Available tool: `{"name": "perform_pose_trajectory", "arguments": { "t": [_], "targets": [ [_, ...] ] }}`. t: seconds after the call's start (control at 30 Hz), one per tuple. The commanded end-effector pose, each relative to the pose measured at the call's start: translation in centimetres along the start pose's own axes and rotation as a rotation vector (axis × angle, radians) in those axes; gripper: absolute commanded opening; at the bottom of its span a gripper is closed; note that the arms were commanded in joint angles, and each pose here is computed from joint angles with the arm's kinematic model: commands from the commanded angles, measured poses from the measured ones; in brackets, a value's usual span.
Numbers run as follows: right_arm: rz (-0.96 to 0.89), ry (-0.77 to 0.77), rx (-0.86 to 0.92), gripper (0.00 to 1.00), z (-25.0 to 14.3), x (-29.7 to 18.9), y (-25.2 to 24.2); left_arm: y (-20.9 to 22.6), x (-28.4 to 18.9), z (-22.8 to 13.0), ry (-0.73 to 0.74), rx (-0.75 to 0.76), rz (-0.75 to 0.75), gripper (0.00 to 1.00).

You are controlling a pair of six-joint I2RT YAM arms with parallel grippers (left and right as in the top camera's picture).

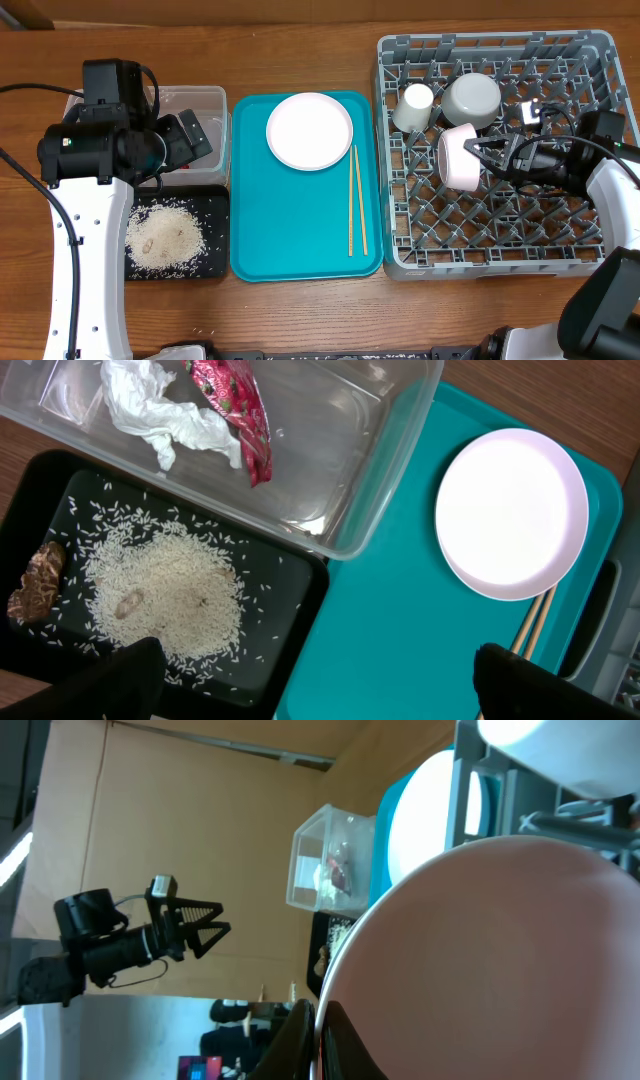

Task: Sort waste into correct bins and load items into the dishwasher
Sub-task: 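Lower the pink bowl on its side into the rack and release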

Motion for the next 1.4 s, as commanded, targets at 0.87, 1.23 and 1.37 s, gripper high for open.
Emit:
{"name": "perform_pose_trajectory", "arguments": {
  "t": [0.87,1.23,1.37],
  "targets": [
    [-0.015,-0.062,0.097,0.07,2.8,-1.4,-5.5,0.2,-0.3,0.3,-0.015,-0.007,0.011,1.0],
    [-0.106,-0.155,0.103,0.23,3.9,-4.4,-7.5,0.3,-0.3,0.3,-0.015,-0.007,0.012,1.0],
    [-0.109,-0.177,0.078,0.28,4.4,-5.0,-7.6,0.2,-0.3,0.3,-0.015,-0.007,0.011,1.0]
  ]
}}
Point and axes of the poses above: each gripper's point midway between its finger pads, its own x axis out along the fingers, its own y axis along the line the jaws close on, z = x × y, the point moved 2 cm from there along -x, back along the fingers, and after that the axes turned 9 degrees about x, right-handed, at the moved point
